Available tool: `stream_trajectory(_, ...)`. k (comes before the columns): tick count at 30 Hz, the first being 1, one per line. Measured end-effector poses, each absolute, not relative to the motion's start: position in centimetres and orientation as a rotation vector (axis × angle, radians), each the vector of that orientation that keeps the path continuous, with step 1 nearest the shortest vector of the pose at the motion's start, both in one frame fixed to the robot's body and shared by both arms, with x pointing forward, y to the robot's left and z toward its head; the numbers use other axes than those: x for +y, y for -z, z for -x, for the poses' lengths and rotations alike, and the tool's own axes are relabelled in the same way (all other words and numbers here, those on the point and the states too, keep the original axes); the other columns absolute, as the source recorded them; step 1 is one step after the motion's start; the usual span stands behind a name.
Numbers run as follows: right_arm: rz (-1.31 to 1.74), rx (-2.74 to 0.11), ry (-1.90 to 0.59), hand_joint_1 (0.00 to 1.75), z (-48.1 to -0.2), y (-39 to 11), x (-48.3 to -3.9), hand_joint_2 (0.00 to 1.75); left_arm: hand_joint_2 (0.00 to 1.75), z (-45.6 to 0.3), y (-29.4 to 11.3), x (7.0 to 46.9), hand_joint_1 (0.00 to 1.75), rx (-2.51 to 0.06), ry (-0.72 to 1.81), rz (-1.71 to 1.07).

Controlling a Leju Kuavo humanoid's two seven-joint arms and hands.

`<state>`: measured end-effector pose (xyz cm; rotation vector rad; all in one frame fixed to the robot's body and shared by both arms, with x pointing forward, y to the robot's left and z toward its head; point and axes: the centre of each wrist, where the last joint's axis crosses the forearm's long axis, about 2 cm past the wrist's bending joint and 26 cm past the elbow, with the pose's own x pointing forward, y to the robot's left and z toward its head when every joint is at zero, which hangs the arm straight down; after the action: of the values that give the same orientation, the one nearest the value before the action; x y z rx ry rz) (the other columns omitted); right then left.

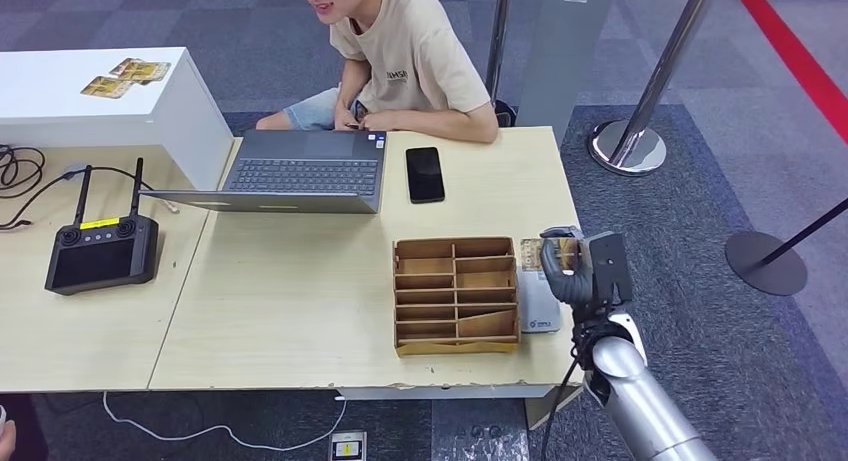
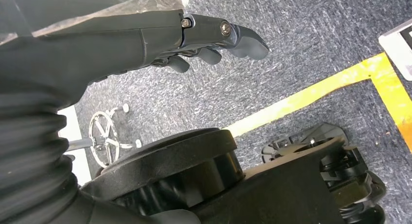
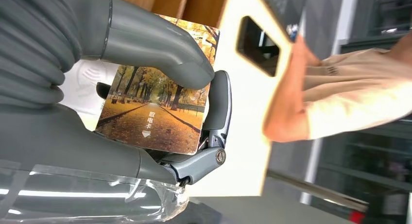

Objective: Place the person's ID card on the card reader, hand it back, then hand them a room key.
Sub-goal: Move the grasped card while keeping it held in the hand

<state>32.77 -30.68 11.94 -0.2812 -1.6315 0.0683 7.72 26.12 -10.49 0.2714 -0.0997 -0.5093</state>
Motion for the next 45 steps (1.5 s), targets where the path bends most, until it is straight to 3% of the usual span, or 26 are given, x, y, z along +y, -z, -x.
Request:
stream_trajectory(14,0.298,-1.450,-0.030,1.75,-33.2,-7.5,-29.8,1.75,1.75,-7.7,10.5,26.1,0.00,-0.103,0.511,-0.272)
stream_trajectory(45,0.511,-1.367,-0.182,1.75,-34.7,-7.6,-28.8,1.75,1.75,-7.6,10.5,25.9,0.00,-0.104,0.511,-0.269)
